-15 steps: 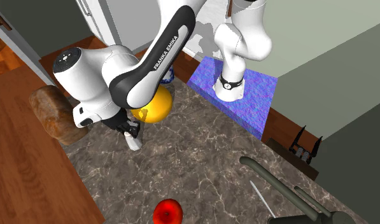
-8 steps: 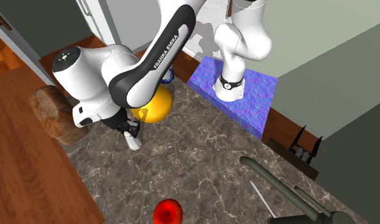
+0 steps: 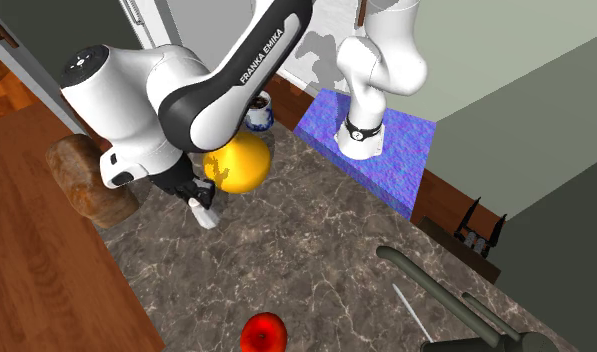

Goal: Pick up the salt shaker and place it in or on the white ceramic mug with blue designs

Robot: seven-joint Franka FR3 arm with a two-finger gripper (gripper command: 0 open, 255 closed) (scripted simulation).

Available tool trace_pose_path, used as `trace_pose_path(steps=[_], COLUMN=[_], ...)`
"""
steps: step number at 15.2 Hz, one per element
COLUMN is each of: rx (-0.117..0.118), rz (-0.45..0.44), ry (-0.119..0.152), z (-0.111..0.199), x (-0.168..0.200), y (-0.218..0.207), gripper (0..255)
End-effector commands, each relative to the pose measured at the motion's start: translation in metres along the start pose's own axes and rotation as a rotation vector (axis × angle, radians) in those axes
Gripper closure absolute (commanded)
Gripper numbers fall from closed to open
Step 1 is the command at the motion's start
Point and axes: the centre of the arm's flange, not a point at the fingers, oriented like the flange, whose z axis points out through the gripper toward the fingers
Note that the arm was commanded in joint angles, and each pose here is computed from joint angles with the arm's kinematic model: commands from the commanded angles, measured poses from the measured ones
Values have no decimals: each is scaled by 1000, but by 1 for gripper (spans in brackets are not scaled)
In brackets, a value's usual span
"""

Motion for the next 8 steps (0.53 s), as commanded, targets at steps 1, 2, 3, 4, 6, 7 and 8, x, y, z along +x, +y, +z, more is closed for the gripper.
trace_pose_path(steps=[1,2,3,4,6,7,8], rx=[0,0,0,0,0,0,0], rz=[0,0,0,0,0,0,0], ry=[0,0,0,0,0,0,0], z=[-10,-15,-21,-26,-36,-42,-47], x=[-1,-1,-1,-1,-1,-1,-2], y=[-1,-2,-2,-3,-4,-4,-5], gripper=[255,255,255,255,255,255,255])
